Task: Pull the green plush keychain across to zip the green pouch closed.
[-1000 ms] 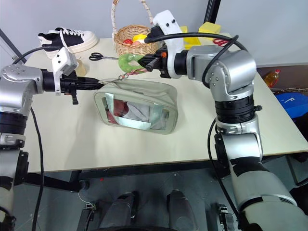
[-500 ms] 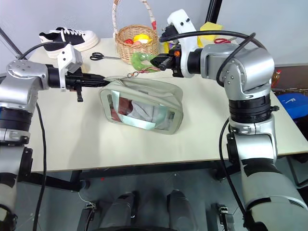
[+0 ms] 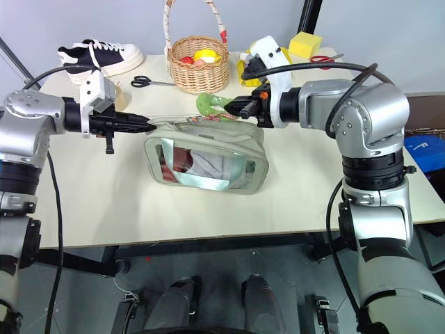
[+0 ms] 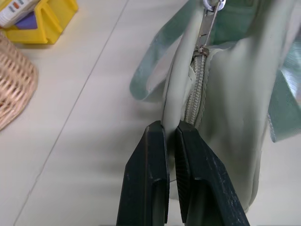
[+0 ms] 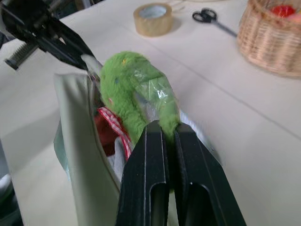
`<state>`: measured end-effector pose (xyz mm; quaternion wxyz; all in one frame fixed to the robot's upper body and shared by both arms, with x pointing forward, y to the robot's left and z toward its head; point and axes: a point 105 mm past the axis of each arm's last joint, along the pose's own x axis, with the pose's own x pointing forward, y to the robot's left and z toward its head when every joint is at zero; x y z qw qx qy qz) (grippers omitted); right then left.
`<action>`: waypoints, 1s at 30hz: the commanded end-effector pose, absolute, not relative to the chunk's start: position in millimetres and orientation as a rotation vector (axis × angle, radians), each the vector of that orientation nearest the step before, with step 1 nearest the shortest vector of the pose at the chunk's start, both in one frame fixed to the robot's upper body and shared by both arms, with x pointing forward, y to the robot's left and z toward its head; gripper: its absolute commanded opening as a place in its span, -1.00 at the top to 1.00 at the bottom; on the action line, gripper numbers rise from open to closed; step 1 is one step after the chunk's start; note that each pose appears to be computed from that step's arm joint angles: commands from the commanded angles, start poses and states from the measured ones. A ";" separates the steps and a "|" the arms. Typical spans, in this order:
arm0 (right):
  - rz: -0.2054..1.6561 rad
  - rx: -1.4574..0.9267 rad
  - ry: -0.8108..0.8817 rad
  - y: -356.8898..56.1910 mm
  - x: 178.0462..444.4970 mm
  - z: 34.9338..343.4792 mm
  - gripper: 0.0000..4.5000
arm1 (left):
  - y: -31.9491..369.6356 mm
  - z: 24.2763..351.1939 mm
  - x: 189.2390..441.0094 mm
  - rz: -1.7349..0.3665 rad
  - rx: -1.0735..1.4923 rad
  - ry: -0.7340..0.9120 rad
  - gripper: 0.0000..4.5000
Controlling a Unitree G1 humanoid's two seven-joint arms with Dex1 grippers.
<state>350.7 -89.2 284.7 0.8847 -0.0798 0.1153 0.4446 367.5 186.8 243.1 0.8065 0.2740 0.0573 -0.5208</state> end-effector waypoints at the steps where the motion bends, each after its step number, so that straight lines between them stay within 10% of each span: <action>1: 0.684 -0.178 0.145 -152.8 357.3 316.0 1.00 | 243.8 239.4 364.3 -0.922 0.581 0.246 0.98; 22: 0.582 -0.263 0.165 -186.0 370.1 306.4 1.00 | 254.6 235.7 362.6 -0.888 0.598 0.266 0.98; 30: 0.720 -0.255 0.099 -138.8 369.2 310.8 1.00 | 243.7 228.3 363.0 -0.923 0.608 0.276 0.98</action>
